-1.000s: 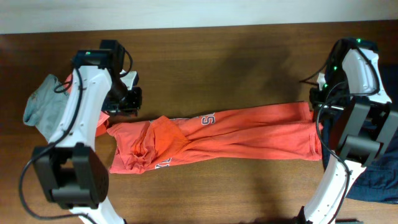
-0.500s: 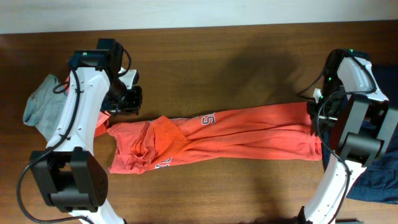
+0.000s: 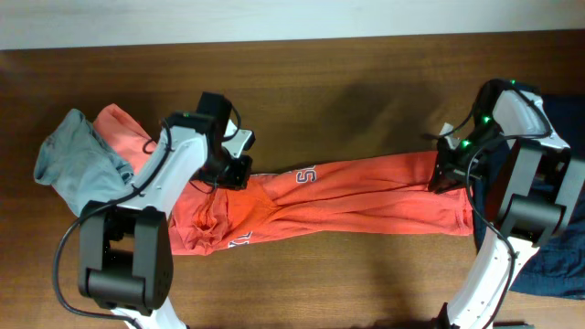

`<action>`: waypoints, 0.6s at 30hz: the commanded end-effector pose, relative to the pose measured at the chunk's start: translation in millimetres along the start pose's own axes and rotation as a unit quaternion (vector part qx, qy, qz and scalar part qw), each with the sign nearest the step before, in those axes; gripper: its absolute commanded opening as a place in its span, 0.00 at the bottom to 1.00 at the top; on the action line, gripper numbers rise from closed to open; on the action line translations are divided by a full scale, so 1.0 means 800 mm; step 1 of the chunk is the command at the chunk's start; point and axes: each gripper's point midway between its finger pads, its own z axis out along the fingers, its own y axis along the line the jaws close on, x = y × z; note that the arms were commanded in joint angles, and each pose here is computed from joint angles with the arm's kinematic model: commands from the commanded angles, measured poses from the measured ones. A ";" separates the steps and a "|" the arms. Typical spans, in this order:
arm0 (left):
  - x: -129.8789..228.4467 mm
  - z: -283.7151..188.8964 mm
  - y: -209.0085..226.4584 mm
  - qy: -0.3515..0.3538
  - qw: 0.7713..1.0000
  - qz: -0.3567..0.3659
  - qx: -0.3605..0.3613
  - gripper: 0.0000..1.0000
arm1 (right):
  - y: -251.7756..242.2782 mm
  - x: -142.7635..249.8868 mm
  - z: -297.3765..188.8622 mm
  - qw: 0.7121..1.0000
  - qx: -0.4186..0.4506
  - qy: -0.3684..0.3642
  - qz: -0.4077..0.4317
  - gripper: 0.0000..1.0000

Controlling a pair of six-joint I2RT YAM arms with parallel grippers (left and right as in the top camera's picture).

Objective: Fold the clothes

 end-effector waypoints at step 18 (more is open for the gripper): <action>0.010 0.066 0.105 -0.002 0.989 -0.108 -0.104 0.18 | -0.072 0.036 0.035 0.981 0.142 0.035 0.126 0.21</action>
